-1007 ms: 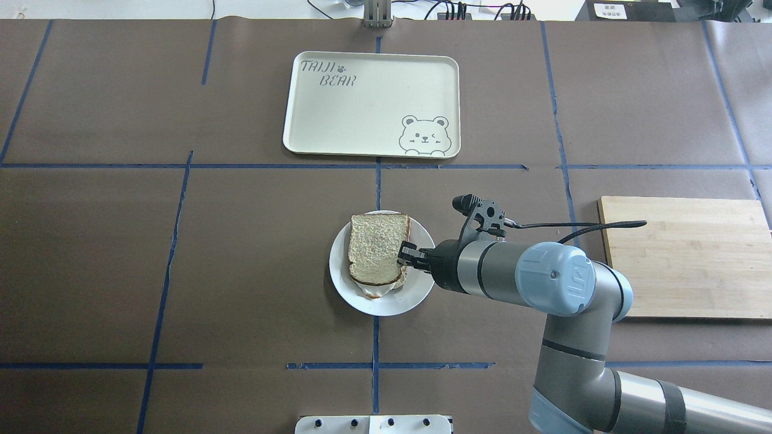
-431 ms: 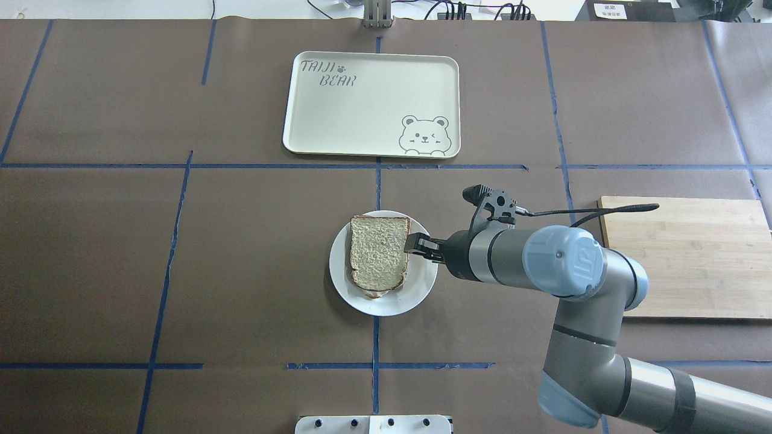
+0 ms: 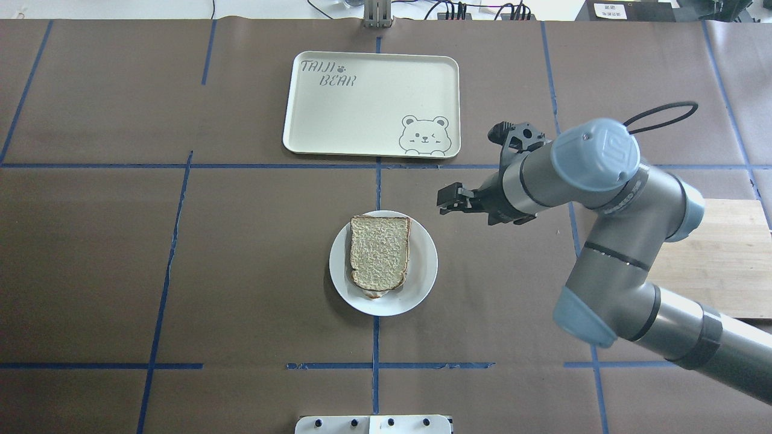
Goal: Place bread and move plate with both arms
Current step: 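Open the right gripper and withdraw the right arm back over the board, then reach the left gripper toward the plate rim nearest it and grip it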
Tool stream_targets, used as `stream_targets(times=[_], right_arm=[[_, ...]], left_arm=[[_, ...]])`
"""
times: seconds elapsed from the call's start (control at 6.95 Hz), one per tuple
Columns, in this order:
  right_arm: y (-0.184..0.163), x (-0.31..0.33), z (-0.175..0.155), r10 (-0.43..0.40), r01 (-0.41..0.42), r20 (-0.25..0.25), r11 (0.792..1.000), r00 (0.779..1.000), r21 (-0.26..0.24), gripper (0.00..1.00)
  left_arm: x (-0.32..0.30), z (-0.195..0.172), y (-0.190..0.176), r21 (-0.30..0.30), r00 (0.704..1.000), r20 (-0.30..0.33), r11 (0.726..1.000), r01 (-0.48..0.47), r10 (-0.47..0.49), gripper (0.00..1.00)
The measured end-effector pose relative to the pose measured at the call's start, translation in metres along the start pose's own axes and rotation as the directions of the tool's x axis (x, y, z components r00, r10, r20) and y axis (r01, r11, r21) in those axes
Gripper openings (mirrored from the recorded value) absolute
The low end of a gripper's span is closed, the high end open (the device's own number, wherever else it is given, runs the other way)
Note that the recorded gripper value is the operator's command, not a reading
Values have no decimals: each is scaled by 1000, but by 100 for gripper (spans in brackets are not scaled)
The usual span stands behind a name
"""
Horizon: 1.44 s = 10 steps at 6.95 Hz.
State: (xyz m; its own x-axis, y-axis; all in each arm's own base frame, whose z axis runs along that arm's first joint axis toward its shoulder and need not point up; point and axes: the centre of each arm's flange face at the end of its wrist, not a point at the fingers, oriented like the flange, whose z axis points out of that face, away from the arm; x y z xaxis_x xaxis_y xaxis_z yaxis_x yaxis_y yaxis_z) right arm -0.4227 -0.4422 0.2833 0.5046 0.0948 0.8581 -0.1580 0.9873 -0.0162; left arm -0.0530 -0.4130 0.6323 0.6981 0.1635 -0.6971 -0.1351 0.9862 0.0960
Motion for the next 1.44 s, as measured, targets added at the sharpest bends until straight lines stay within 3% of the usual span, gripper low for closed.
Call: stream_targets(times=[0.29, 0.58, 0.72, 1.01, 1.15, 1.44], right_arm=[[-54, 48, -36, -140, 132, -145, 989, 979, -65, 100], [-94, 129, -85, -330, 296, -260, 941, 908, -163, 100], [-100, 187, -119, -391, 342, -260, 915, 883, -212, 100], [-94, 321, -188, -486, 429, -216, 864, 847, -263, 100], [-80, 385, -218, -505, 448, -205, 853, 839, -268, 100], [-38, 484, -251, -487, 427, -201, 860, 850, -279, 100]], left_arm=[[5, -4, -9, 10, 1000, 1, 1000, -8, 8, 100], [13, -14, -26, 58, 998, 7, 997, -56, 56, 100], [18, -20, -40, 100, 995, 15, 990, -101, 100, 100], [41, -25, -61, 140, 990, -4, 980, -142, 144, 100], [56, -25, -68, 148, 992, -42, 982, -114, 122, 100], [111, -16, -80, 186, 985, -104, 976, -115, 136, 100]])
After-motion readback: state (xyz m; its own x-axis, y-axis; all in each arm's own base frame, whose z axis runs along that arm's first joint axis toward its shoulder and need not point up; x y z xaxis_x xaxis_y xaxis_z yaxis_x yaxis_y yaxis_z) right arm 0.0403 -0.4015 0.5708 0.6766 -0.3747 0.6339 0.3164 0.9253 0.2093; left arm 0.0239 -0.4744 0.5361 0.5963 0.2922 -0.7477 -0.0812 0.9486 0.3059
